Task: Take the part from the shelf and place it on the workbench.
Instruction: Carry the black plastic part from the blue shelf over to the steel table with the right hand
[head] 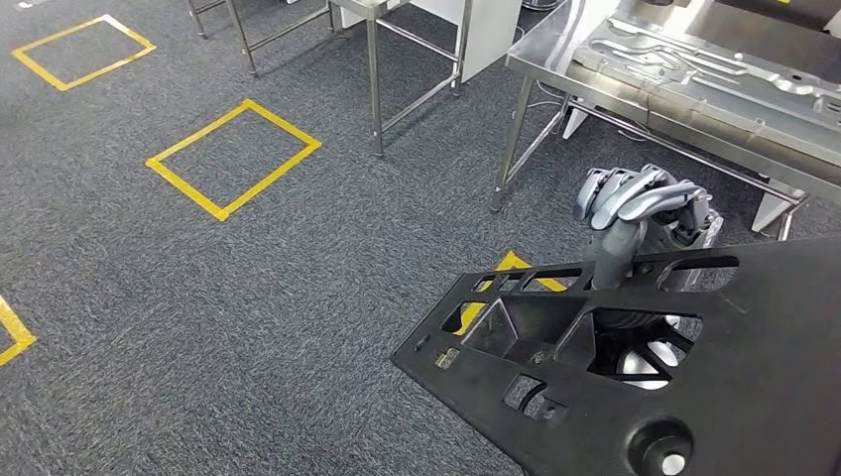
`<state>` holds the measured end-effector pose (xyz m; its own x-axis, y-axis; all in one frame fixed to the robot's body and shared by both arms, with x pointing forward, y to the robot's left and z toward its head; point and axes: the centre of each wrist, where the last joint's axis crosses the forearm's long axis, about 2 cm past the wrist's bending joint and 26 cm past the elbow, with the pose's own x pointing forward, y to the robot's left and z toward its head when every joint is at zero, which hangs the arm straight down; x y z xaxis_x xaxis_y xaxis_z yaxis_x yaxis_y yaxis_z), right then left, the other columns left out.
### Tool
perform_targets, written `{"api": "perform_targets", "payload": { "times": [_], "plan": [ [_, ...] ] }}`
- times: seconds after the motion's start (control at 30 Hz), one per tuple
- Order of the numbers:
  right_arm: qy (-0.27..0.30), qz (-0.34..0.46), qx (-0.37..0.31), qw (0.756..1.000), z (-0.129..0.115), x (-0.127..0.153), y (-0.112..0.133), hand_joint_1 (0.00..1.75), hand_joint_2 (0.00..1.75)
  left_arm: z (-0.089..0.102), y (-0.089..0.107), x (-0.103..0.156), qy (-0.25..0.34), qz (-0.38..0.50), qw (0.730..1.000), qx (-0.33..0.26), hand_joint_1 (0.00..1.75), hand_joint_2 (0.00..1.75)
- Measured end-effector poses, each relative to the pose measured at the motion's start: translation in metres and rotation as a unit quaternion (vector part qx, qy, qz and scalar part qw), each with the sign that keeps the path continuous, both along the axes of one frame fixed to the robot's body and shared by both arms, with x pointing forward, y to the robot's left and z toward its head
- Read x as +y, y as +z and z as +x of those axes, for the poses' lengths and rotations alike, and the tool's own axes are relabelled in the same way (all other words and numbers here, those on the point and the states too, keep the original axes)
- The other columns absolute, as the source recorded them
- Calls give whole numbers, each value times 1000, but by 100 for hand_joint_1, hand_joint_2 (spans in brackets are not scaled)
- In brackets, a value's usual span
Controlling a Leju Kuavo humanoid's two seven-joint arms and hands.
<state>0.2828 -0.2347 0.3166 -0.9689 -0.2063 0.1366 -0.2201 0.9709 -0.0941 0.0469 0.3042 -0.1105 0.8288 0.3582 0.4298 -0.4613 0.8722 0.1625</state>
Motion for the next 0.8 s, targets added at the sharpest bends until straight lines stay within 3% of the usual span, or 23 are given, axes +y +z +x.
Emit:
{"api": "perform_targets", "payload": {
  "times": [0.8],
  "plan": [
    [-13,-1,3,1000,-2,0,-4,175,175,4,0,1,-13,-4,1000,-15,0,175]
  ]
}}
